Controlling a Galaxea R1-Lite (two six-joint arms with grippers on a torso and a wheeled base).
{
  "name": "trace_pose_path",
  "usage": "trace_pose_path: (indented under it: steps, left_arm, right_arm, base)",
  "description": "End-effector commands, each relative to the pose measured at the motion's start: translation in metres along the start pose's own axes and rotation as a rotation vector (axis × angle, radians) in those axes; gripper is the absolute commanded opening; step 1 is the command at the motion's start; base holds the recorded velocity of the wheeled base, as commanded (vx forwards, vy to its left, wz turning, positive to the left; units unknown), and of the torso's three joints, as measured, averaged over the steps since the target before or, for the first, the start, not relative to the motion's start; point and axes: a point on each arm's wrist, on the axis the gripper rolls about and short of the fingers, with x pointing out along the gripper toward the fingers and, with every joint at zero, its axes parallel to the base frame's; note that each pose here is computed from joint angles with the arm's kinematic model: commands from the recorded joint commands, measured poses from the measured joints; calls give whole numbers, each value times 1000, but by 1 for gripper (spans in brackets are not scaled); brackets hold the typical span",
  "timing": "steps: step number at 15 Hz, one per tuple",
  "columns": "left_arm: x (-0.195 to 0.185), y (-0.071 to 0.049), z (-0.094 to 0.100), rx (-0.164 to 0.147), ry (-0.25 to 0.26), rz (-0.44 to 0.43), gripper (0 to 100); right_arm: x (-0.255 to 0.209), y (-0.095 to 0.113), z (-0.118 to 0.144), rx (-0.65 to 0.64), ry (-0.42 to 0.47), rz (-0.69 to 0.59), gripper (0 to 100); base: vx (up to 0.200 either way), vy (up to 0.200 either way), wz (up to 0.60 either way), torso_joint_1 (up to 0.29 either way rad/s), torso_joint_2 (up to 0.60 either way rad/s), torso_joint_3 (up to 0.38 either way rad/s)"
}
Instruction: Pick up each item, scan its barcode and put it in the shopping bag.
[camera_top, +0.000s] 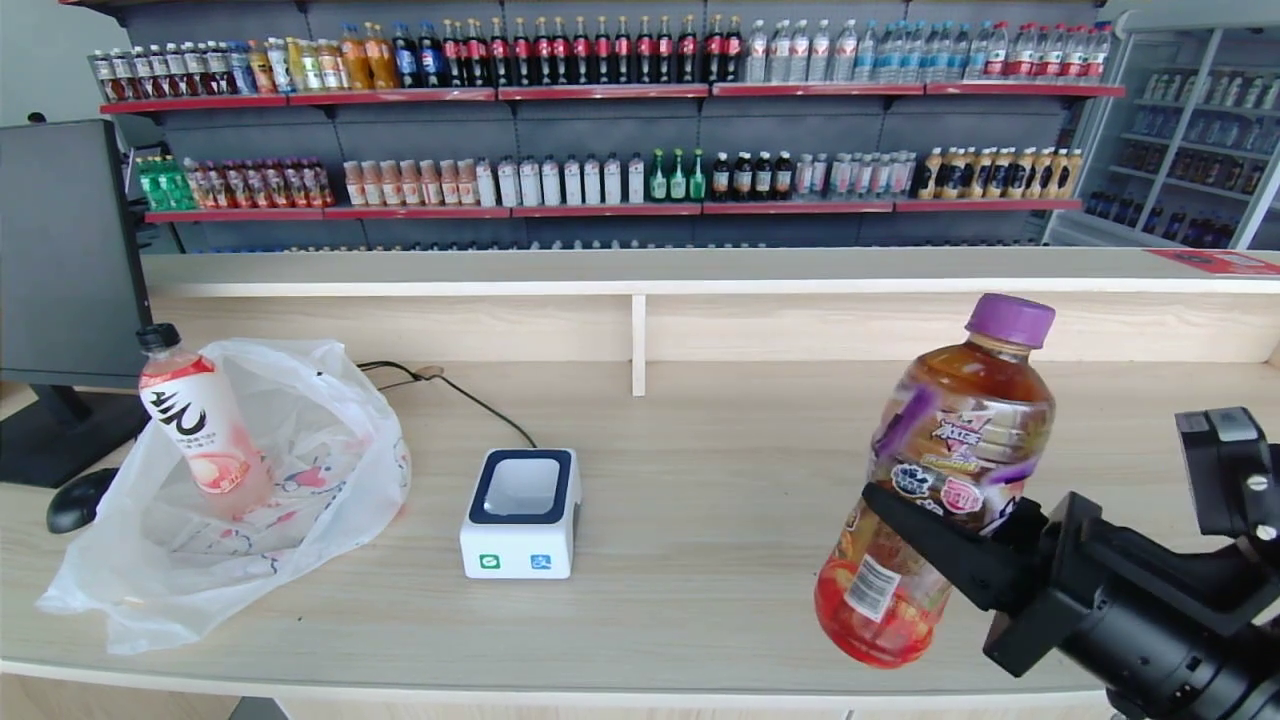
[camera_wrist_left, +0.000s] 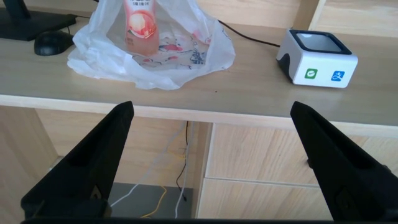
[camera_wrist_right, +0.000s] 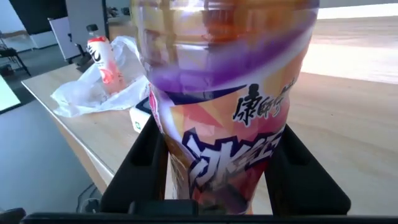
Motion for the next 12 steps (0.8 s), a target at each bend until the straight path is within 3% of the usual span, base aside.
trace_pose_path:
  steps: [1,6,12]
  left_arm:
    - [0,0,0,0,-2,1,100]
    - [0,0,0,0,0,1,100]
    - [0,0,0,0,0,1,100]
  right_arm:
    - [3,1,0,26,4,34,0]
    - [16,14,7,265,-15,137,0]
    - [30,27,19,347,-60,214,0]
  base:
    - [0,0,0,0,0,0]
    - [0,0,0,0,0,0]
    - [0,0,0,0,0,0]
